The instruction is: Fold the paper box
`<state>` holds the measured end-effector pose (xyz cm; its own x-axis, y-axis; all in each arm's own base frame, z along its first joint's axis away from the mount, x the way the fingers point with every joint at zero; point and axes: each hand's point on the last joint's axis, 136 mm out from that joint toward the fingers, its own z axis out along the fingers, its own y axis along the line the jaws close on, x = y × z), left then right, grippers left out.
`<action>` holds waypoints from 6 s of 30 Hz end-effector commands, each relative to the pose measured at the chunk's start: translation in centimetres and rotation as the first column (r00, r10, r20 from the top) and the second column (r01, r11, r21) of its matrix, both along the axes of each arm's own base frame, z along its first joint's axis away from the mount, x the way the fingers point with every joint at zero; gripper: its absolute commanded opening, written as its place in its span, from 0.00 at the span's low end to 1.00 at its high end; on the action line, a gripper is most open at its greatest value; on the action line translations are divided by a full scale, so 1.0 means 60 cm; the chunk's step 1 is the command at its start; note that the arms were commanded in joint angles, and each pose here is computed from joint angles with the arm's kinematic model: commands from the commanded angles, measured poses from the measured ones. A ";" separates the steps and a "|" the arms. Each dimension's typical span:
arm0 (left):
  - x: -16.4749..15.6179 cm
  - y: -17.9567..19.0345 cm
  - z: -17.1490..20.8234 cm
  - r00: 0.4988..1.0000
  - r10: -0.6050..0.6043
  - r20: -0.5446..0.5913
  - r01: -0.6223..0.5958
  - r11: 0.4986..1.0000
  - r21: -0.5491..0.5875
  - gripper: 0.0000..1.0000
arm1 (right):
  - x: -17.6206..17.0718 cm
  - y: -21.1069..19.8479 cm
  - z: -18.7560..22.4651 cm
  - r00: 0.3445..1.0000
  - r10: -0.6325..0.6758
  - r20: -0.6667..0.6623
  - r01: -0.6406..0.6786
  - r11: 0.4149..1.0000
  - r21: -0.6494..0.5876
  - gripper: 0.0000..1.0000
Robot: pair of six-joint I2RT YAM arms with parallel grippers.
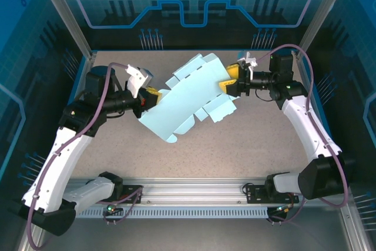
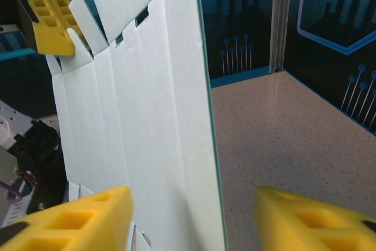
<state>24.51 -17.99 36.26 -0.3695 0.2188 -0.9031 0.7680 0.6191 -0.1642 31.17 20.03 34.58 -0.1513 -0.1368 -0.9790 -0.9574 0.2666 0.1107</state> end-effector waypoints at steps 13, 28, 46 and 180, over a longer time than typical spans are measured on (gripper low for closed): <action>-0.004 -0.004 -0.012 1.000 -0.023 -0.021 0.023 0.999 -0.045 0.00 | -0.002 -0.003 0.023 0.999 0.034 0.014 -0.035 0.999 0.026 0.23; 0.003 -0.007 -0.023 0.999 -0.028 -0.030 0.026 0.998 -0.065 0.10 | -0.018 0.002 0.009 1.000 0.028 -0.006 -0.028 1.000 -0.009 0.00; 0.043 -0.003 0.011 0.971 -0.063 0.231 0.047 0.996 0.075 0.92 | -0.070 0.032 0.025 0.989 0.148 -0.011 -0.148 0.989 -0.011 0.00; 0.090 -0.141 -0.394 0.793 0.286 -0.538 -0.349 0.937 -0.015 0.50 | 0.115 0.007 -0.371 0.719 -0.574 -0.393 0.205 0.715 -0.668 0.00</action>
